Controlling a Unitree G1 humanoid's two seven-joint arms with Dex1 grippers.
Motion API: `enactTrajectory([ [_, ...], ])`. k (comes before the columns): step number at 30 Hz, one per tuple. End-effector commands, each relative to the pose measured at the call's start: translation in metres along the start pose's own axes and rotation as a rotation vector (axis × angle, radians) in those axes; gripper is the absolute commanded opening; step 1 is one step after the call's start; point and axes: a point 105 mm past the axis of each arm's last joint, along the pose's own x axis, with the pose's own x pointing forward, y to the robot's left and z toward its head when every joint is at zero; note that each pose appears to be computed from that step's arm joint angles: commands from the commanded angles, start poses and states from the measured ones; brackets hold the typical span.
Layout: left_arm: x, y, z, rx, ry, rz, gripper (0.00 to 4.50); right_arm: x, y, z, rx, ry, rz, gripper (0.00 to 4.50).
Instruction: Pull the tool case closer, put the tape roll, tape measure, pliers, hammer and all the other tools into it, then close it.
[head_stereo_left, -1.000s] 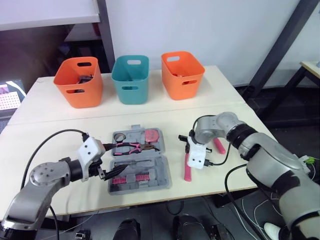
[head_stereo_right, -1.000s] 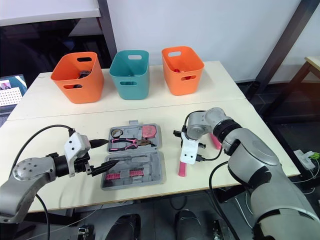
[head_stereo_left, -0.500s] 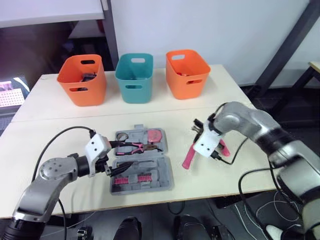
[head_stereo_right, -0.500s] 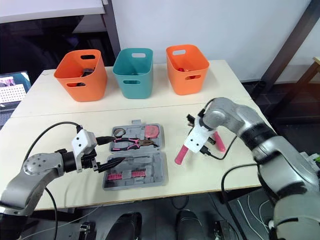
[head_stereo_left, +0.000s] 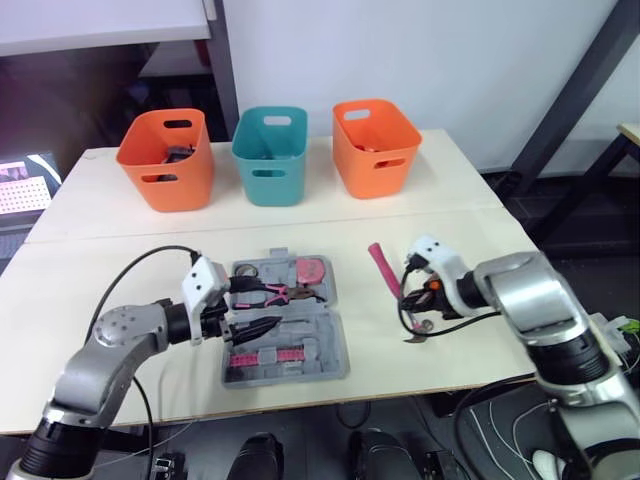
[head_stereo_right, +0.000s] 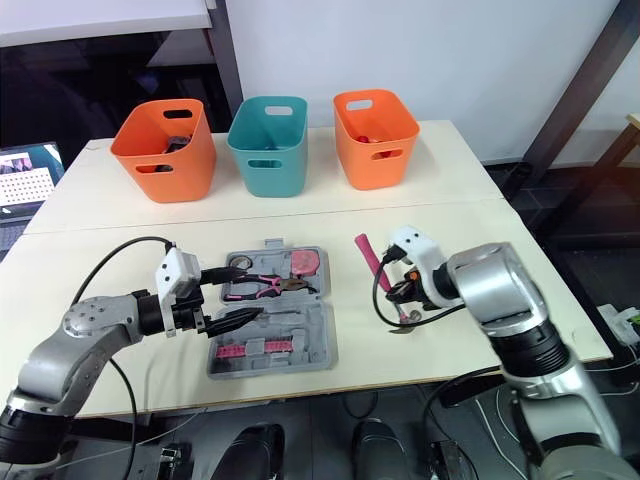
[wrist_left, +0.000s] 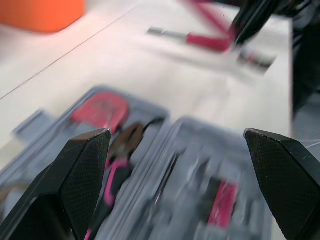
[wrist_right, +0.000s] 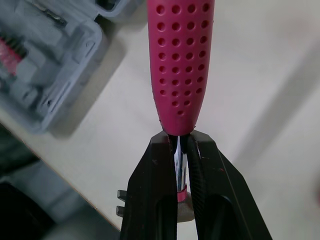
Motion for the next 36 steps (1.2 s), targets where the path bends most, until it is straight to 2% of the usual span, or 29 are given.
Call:
enactTrajectory([
  [1,-0.008,-0.002,0.017,0.027,-0.023,-0.017,4.5,0.001,-0.02,0.004,0.045,-0.061,-0.12,0.04],
  [11,-0.017,-0.003,0.017,0.052,0.005,0.008,4.5,0.045,-0.014,0.003,0.134,-0.09,-0.094,0.04],
  [12,-0.018,-0.003,0.016,0.053,0.007,0.009,4.5,0.047,-0.015,0.004,0.136,-0.093,-0.097,0.91],
  [14,-0.019,-0.003,0.015,0.053,0.014,0.01,4.5,0.048,-0.015,0.007,0.144,-0.109,-0.095,1.65],
  [17,-0.021,-0.003,0.012,0.065,0.031,0.008,4.5,0.038,-0.015,0.016,0.173,-0.171,-0.078,3.21],
  [18,-0.022,-0.003,0.012,0.073,0.037,0.007,4.5,0.034,-0.015,0.019,0.187,-0.195,-0.072,3.58],
  [19,-0.022,-0.002,0.014,0.073,0.029,0.009,4.5,0.027,-0.016,0.021,0.191,-0.234,-0.071,4.14],
  [20,-0.022,-0.001,0.016,0.069,0.018,0.012,4.5,0.021,-0.016,0.022,0.175,-0.267,-0.075,4.46],
  [23,-0.023,0.001,0.017,0.079,0.017,0.007,4.5,-0.001,-0.003,0.024,0.095,-0.39,-0.055,4.46],
  [27,-0.024,0.004,0.014,0.09,0.021,-0.028,4.5,-0.016,0.006,0.016,-0.089,-0.474,-0.175,4.46],
  [29,-0.024,0.007,0.012,0.093,0.026,-0.036,4.5,-0.012,0.007,0.011,-0.1,-0.487,-0.207,4.46],
  [31,-0.023,0.008,0.009,0.101,0.038,-0.045,4.5,-0.003,0.011,-0.002,-0.09,-0.437,-0.18,4.46],
  [36,-0.02,0.008,0.007,0.12,0.05,-0.061,4.5,0.014,0.002,-0.016,0.039,-0.44,-0.173,4.46],
])
